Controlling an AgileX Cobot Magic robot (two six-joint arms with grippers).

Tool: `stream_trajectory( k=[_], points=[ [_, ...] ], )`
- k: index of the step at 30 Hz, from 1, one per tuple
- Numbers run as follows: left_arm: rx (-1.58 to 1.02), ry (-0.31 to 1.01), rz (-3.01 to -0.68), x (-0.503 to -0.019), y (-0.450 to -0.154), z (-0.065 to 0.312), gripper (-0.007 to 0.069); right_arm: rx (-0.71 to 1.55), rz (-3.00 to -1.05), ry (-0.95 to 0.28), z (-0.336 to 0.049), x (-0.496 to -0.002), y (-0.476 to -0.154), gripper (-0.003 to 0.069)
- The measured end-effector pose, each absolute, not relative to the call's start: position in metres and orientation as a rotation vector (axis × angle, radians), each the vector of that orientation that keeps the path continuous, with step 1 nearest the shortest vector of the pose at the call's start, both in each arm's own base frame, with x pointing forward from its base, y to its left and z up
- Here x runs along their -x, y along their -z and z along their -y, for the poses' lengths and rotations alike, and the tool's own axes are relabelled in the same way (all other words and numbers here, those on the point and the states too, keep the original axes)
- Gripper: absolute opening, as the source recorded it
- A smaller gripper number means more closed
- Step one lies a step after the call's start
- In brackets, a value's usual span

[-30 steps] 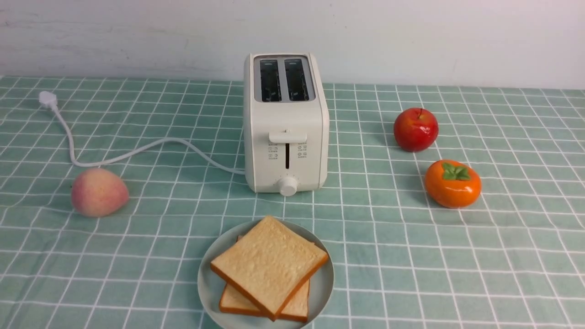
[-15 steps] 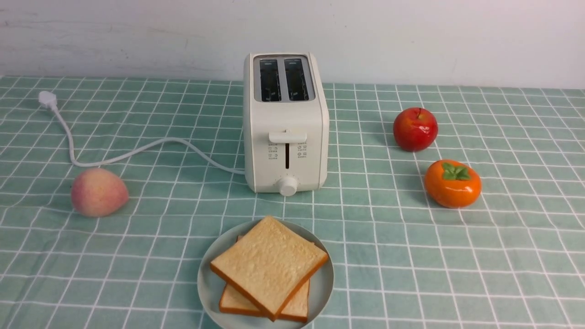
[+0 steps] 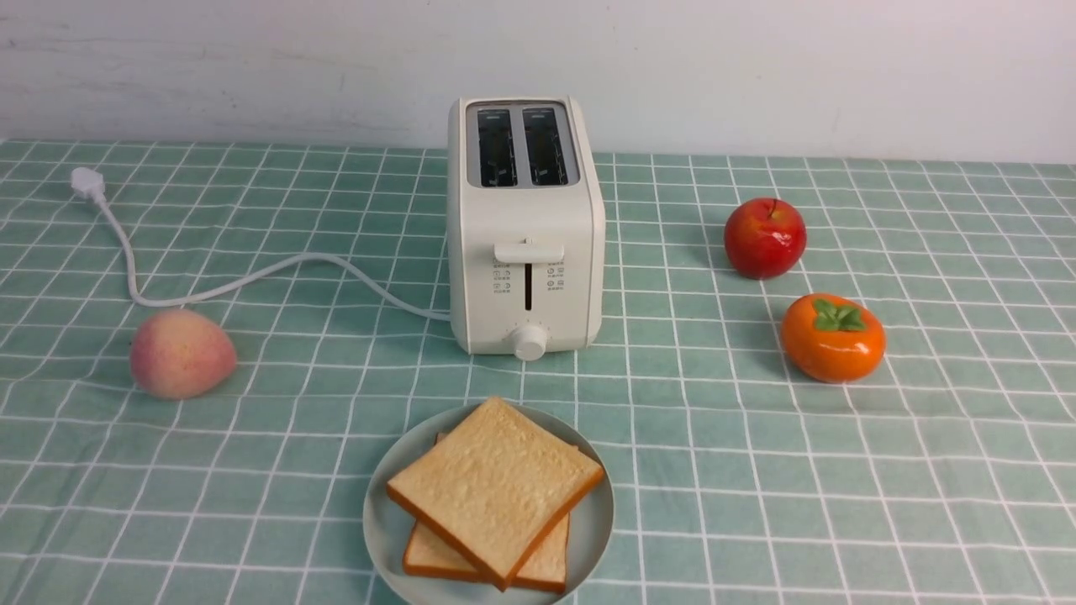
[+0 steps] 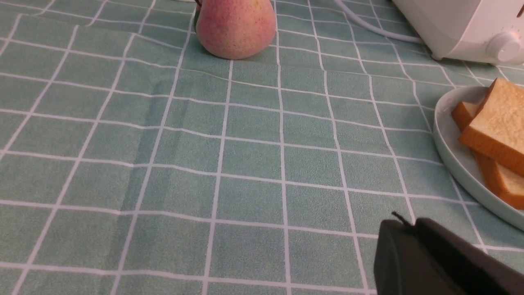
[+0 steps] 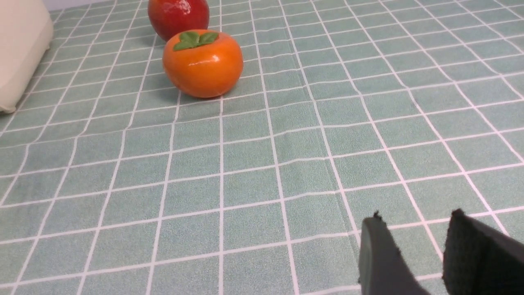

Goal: Take toasted bread from bread machine on blue coffee table place on plate.

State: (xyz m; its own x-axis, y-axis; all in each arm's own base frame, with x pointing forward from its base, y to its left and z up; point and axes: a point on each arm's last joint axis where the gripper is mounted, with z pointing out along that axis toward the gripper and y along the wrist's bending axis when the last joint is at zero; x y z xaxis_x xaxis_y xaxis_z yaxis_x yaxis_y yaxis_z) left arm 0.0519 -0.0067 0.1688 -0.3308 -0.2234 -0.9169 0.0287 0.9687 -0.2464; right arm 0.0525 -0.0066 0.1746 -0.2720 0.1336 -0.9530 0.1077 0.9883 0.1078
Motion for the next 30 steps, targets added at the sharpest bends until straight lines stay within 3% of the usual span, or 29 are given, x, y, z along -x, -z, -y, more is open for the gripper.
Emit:
stream_trajectory(
  k=[30],
  points=[
    [0.141, 0.257, -1.893, -0.0519, -0.1688, 0.0067, 0.0039, -0.176, -1.850, -0.025, 0.0066, -0.0525, -0.1745, 0.0239]
  ],
)
